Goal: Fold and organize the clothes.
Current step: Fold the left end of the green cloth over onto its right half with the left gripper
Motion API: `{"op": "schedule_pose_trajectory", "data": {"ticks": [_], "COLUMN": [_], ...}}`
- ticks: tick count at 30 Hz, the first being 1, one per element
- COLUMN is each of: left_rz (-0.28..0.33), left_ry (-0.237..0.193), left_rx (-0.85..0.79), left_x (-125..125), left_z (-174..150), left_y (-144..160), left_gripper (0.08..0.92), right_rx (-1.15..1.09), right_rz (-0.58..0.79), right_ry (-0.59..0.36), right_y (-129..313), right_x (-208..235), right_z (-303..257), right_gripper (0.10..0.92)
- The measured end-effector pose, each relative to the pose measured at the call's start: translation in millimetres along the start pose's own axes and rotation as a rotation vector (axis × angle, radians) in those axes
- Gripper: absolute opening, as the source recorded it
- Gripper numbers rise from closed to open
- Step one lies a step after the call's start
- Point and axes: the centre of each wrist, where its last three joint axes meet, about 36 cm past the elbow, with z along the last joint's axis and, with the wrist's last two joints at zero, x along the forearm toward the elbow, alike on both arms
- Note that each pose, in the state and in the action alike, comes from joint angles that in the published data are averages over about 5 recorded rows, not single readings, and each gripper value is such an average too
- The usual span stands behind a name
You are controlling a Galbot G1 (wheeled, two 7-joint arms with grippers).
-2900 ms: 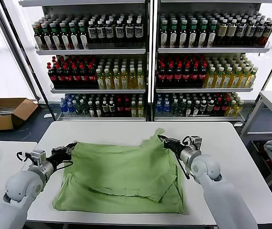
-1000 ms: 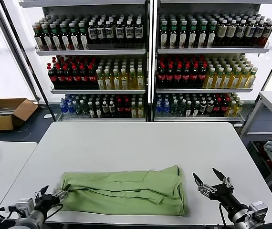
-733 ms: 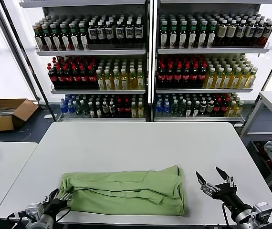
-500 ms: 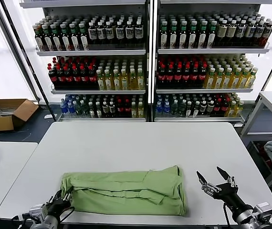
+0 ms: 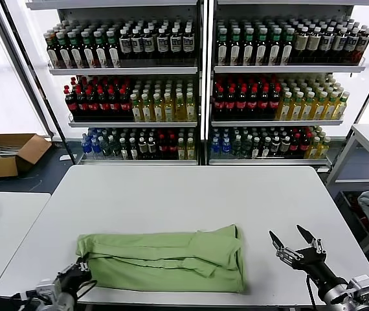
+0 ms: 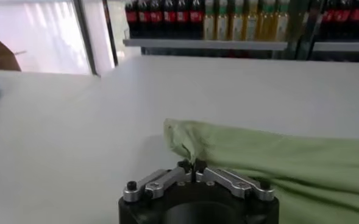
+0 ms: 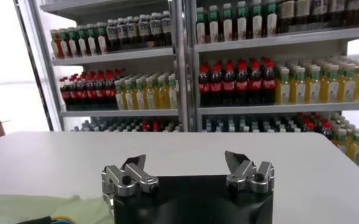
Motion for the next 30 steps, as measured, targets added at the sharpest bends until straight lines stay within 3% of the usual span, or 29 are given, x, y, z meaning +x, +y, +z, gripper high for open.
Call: {"op": "schedule_pose_trajectory", "data": {"ticks": [10, 15, 19, 23, 30], "left_rz": [-0.150, -0.173, -0.138, -0.051, 0.126], "left_ry": [-0.124, -0.180, -0.222, -0.257, -0.244], "left_rx": [-0.074, -0.116, -0.139, -0.159, -0.188], "left_x": [-11, -9, -4, 1, 3], "left_z": [-55, -86, -102, -105, -75], "left_y": [109, 138, 131, 99, 32], "left_gripper": [0.089, 0.089, 0.089, 0.089, 0.089], "right_rx": [-0.003, -0.007, -0.011, -0.013, -0.015], "right_rz": [-0.005, -0.008, -0.009, -0.007, 0.000], "right_ry": [-0.011, -0.015, -0.014, -0.013, -0.010], "right_y": [0, 2, 4, 6, 6], "right_x": [0, 0, 2, 4, 7], "right_z": [-2, -3, -2, -2, -1], "right_gripper": [0.823, 0.823, 0.823, 0.823, 0.823]}}
